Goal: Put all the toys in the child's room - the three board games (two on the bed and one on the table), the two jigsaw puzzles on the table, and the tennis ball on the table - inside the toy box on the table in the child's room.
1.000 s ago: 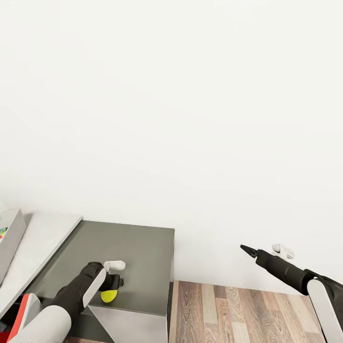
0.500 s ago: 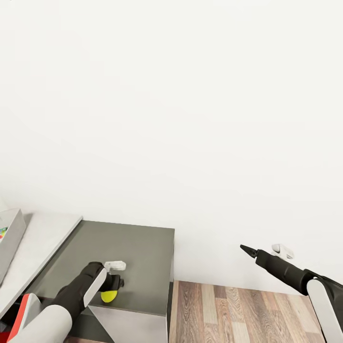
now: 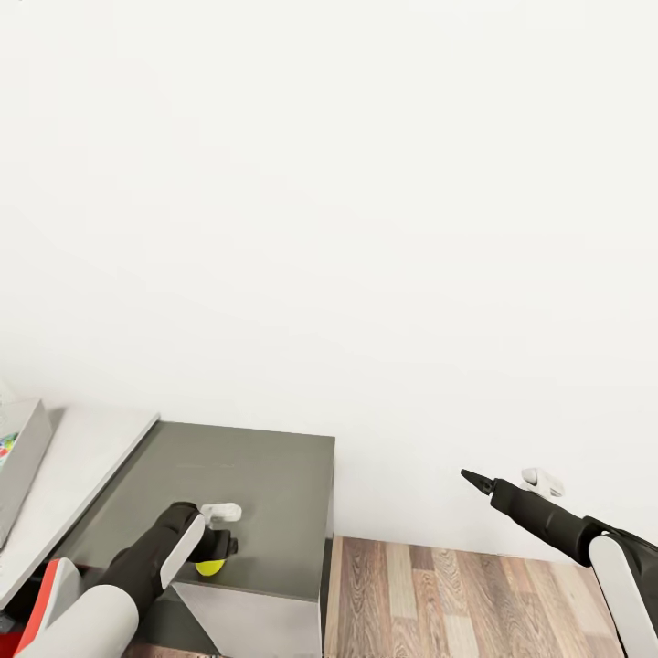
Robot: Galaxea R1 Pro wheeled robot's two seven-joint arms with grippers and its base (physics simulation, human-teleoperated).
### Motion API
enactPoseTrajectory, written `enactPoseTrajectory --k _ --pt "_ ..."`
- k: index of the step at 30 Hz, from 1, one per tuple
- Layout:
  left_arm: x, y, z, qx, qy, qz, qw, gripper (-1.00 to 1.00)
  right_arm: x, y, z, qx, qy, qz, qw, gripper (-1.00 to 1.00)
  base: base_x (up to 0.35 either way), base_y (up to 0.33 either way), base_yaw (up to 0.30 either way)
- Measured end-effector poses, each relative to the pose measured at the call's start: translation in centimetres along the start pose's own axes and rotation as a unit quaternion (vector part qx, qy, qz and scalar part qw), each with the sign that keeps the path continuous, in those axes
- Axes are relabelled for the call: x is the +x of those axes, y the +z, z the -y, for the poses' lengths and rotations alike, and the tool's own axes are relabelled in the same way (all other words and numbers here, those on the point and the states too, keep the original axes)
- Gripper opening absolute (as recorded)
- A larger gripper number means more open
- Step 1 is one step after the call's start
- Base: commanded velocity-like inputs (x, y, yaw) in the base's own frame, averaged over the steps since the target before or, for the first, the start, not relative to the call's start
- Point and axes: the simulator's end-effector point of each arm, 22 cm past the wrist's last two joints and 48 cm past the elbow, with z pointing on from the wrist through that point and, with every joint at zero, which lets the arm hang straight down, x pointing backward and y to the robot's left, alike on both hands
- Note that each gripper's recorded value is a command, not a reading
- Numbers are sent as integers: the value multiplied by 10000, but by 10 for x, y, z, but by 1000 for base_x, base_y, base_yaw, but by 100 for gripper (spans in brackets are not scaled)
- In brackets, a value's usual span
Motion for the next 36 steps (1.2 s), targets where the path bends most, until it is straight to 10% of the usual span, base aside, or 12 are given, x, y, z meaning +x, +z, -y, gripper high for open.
enactPoseTrajectory --k 36 --pt "-3 -1 0 -2 -4 66 10000 100 1 0 -1 -9 8 0 10000 100 3 8 0"
